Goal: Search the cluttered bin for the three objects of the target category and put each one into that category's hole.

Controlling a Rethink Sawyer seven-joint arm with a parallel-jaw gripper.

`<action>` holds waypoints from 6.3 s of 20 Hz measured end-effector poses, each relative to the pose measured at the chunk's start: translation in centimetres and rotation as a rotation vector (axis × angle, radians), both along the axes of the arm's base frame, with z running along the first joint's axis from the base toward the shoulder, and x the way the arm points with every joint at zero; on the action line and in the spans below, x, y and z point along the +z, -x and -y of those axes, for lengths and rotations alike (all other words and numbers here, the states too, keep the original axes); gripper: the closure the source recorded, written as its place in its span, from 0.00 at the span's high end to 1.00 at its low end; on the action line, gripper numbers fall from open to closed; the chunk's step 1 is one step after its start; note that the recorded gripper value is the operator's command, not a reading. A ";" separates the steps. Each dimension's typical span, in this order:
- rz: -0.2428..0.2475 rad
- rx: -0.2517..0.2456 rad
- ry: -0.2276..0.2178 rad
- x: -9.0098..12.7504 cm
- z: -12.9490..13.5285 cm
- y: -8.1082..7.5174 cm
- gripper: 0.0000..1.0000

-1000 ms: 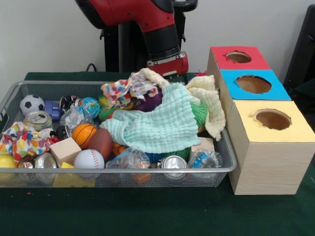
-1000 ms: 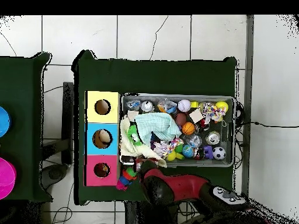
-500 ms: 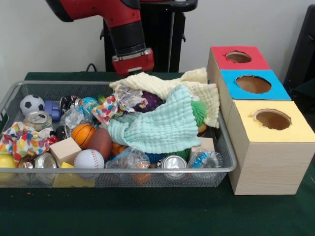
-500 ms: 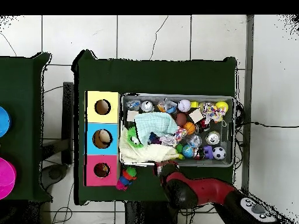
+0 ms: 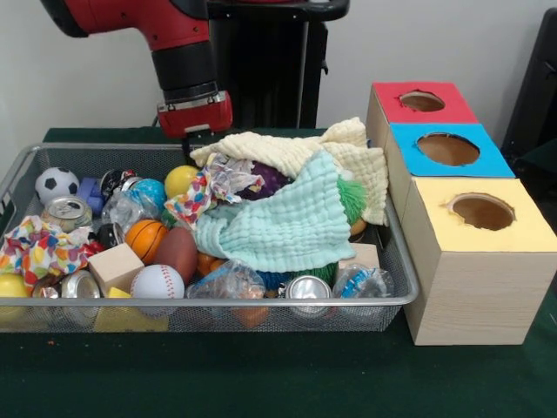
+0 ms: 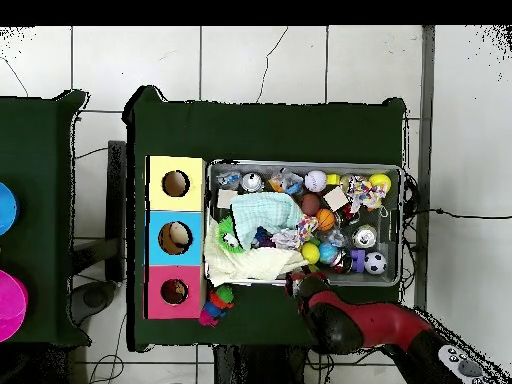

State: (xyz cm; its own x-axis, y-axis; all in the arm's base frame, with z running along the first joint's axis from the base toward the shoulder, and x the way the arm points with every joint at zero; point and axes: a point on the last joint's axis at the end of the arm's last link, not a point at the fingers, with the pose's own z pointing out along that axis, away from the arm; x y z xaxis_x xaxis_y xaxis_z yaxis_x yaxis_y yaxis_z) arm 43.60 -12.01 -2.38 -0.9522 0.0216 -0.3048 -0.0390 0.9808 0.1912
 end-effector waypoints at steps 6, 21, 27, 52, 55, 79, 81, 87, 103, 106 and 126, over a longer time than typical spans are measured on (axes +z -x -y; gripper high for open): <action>0.025 0.066 0.022 -0.8 -1.2 -1.5 1.00; 0.023 0.088 0.032 -1.2 -1.8 -3.1 1.00; -0.039 0.064 0.050 0.7 -0.3 -4.5 1.00; -0.060 0.021 0.092 7.1 3.1 -9.3 1.00; -0.063 0.006 0.089 7.5 4.2 -9.7 1.00; 0.077 0.066 0.053 5.8 12.2 -17.8 1.00; 0.088 0.087 0.061 5.8 12.7 -18.6 1.00; 0.113 0.134 0.089 5.7 14.6 -21.0 1.00; 0.150 0.072 0.099 2.4 20.6 -21.4 1.00; 0.156 0.056 0.089 1.6 20.8 -21.4 1.00; 0.120 0.127 0.175 -0.2 16.8 -22.4 0.00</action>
State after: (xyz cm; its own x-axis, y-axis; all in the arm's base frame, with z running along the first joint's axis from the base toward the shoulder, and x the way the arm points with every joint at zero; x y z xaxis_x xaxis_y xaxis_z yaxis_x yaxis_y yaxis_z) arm 66.03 -28.86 -2.61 -0.9005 -0.1588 -0.4047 -0.1761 0.9844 0.0055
